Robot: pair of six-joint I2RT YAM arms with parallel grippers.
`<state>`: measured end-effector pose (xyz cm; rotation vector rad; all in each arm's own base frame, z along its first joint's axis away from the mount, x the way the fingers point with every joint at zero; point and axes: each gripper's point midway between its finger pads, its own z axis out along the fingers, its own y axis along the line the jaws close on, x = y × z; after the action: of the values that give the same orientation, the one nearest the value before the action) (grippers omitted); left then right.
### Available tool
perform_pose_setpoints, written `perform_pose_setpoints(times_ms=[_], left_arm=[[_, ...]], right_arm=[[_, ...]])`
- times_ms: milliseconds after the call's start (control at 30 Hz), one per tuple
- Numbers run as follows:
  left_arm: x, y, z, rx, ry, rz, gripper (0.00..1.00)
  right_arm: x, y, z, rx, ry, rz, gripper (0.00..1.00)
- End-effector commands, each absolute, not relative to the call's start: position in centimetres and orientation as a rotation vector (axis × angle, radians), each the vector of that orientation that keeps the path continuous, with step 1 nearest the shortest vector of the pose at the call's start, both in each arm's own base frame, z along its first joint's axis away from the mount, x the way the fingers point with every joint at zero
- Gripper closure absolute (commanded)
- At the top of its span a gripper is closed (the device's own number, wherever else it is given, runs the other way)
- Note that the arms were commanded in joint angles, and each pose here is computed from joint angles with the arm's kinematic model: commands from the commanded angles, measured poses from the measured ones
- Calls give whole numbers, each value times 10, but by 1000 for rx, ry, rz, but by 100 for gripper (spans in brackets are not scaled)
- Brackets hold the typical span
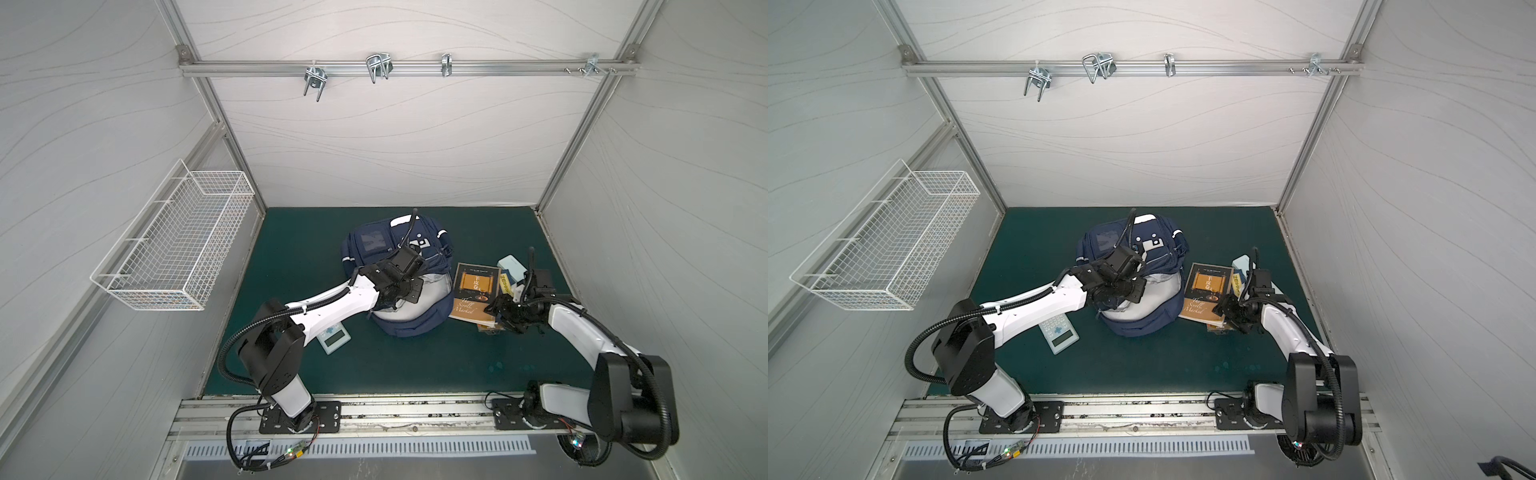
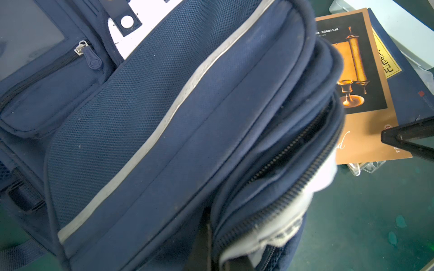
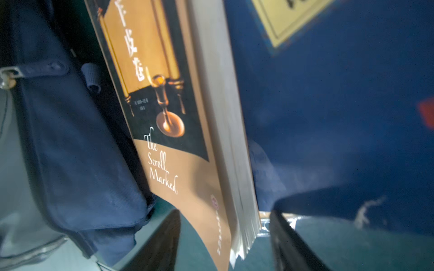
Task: Pack books, pencil case, and school supplies into a backpack
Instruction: Pick up the book.
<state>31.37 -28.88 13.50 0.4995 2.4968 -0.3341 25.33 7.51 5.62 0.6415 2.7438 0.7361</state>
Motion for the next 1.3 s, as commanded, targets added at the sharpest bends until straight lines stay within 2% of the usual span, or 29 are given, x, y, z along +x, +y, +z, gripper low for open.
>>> perform_pose_setpoints(times_ms=[0, 133, 233, 267, 567, 733, 767, 833, 867, 900, 1033, 1267], left_arm=[[326, -303, 159, 477, 2424, -381, 100], [327, -302, 161, 475, 2419, -378, 100], [329, -298, 165, 467, 2407, -346, 100], [331, -294, 167, 457, 2402, -319, 100], [338, -274, 183, 409, 2352, -211, 100], [337, -274, 183, 414, 2354, -212, 100], [337, -275, 183, 412, 2356, -215, 100], [336, -275, 183, 414, 2357, -222, 100], [336, -276, 182, 416, 2358, -226, 100], [335, -276, 183, 419, 2357, -230, 100], [335, -277, 184, 421, 2354, -238, 100], [334, -279, 181, 429, 2360, -247, 100]], right_arm=[[258, 79, 55, 628, 2739, 759, 58], [249, 80, 46, 621, 2782, 719, 76], [244, 82, 44, 612, 2800, 693, 97], [241, 83, 44, 606, 2806, 684, 100], [203, 108, 34, 525, 2901, 644, 100], [211, 103, 54, 493, 2855, 606, 100], [215, 100, 61, 495, 2837, 593, 87], [224, 93, 74, 511, 2807, 569, 52], [226, 90, 76, 526, 2797, 563, 41], [227, 87, 75, 556, 2795, 562, 22], [225, 102, 61, 599, 2796, 734, 20], [215, 119, 38, 667, 2769, 927, 33]])
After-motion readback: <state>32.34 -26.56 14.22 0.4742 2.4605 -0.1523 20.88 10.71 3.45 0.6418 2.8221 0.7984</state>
